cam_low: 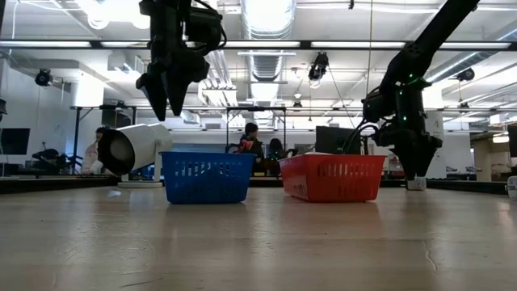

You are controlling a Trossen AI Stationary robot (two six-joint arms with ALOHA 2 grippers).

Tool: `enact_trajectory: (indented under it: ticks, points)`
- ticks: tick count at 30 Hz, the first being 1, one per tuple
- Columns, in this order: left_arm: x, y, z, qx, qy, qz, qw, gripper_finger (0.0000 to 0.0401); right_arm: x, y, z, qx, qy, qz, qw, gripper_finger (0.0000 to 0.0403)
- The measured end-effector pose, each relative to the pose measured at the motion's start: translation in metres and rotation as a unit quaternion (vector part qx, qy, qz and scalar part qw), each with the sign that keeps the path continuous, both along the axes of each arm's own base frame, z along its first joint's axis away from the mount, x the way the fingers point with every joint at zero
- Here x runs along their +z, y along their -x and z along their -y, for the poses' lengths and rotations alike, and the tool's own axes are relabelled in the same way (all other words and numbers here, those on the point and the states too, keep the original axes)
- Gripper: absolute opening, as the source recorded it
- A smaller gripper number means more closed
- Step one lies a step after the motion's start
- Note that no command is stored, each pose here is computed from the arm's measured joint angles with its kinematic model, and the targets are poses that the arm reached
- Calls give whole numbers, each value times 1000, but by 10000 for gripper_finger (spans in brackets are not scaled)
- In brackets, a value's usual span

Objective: Pick & Place Office items
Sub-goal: Put the white black charger adapter into the red bin

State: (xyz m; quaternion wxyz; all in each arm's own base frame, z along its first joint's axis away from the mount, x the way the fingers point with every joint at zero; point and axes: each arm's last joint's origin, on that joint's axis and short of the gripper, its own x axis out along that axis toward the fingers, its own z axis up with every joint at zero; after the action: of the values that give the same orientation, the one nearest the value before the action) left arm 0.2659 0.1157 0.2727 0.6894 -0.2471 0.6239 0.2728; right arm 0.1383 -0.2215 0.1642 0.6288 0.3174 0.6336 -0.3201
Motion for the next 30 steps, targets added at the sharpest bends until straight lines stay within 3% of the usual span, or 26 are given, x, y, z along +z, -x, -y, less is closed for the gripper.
enact_trajectory:
  ticks: [14, 25, 30]
  points:
    - [0, 0, 0, 3, 4, 0, 1000, 332, -3, 1, 0, 21, 8, -9, 1000, 120]
    - [0, 0, 0, 7, 4, 0, 1000, 332, 0, 0, 2, 18, 15, -6, 1000, 99]
    - [0, 0, 0, 9, 5, 0, 1000, 332, 18, -3, 6, 14, 46, 18, 999, 74]
